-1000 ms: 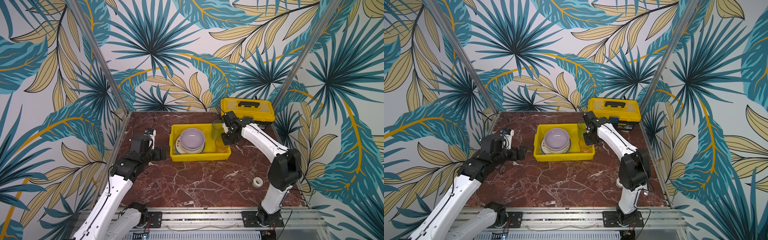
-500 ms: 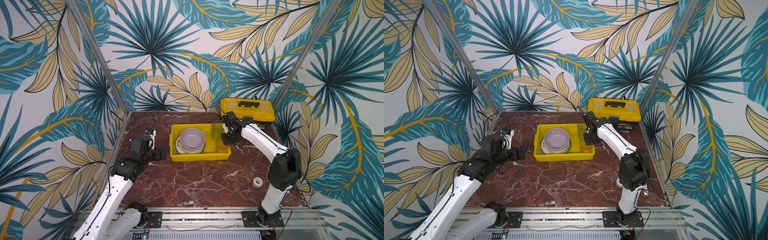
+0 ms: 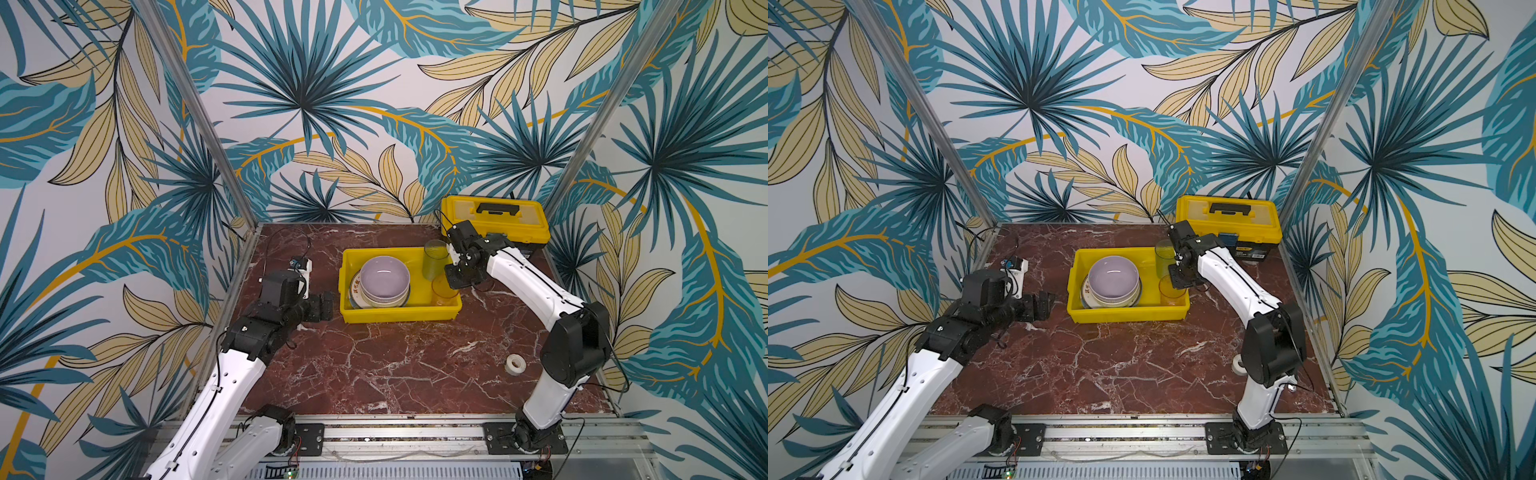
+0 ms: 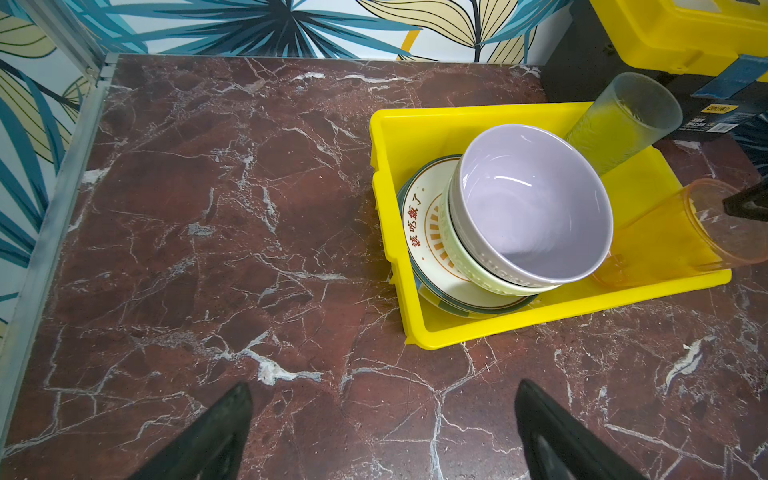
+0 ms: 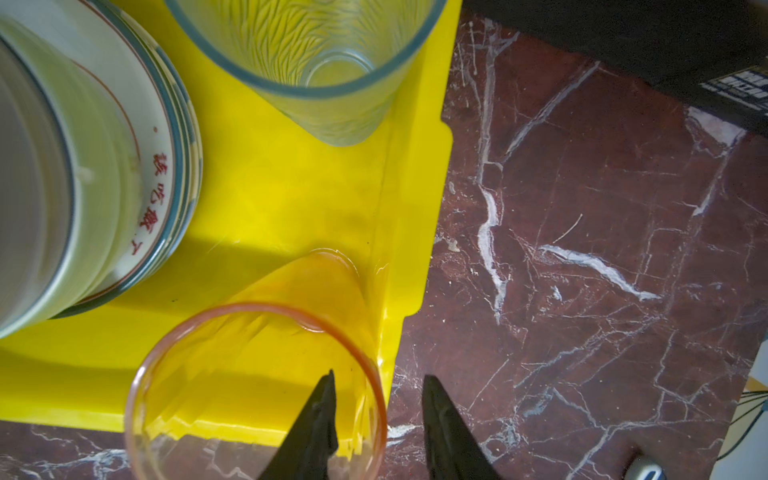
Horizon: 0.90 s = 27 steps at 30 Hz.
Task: Place the mixed dishes into the plastic bin
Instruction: 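Open the right gripper and lift it away from the pinkish cup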
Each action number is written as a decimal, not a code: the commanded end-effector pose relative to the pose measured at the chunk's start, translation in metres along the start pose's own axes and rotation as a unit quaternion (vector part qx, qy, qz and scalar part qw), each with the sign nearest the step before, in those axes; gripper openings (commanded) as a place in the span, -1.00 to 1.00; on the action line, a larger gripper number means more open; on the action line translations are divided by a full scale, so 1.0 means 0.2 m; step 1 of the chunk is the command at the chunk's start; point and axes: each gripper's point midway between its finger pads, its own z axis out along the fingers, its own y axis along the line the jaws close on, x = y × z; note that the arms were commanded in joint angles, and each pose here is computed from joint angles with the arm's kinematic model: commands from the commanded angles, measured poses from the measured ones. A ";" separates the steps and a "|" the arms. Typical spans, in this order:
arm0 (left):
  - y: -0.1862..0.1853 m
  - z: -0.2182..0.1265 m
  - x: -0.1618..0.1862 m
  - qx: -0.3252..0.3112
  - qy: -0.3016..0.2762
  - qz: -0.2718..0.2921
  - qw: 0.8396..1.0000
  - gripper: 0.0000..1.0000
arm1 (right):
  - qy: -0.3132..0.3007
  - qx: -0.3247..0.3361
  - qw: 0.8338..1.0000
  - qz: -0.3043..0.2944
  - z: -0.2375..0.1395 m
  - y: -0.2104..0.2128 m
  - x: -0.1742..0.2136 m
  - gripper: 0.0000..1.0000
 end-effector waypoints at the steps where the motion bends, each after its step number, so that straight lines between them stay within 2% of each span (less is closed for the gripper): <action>1: 0.03 -0.01 -0.02 -0.012 -0.013 0.004 1.000 0.97 | -0.025 -0.003 1.000 0.006 -0.12 -0.01 -0.02 -0.16; 10: 0.05 -0.02 -0.04 -0.028 -0.021 0.013 0.999 0.98 | -0.093 0.008 0.995 0.020 -0.32 -0.08 -0.05 0.05; 14: 0.05 -0.02 -0.06 -0.027 -0.028 0.015 0.999 0.98 | -0.131 0.030 0.991 0.027 -0.39 -0.14 -0.05 0.25; 16: 0.08 -0.03 -0.09 -0.045 -0.038 0.014 0.998 0.99 | -0.148 0.043 0.988 0.032 -0.42 -0.18 -0.03 0.37; 27: 0.13 -0.03 -0.19 -0.082 -0.070 0.012 0.994 0.99 | -0.231 0.070 0.966 0.090 -0.52 -0.37 0.07 0.80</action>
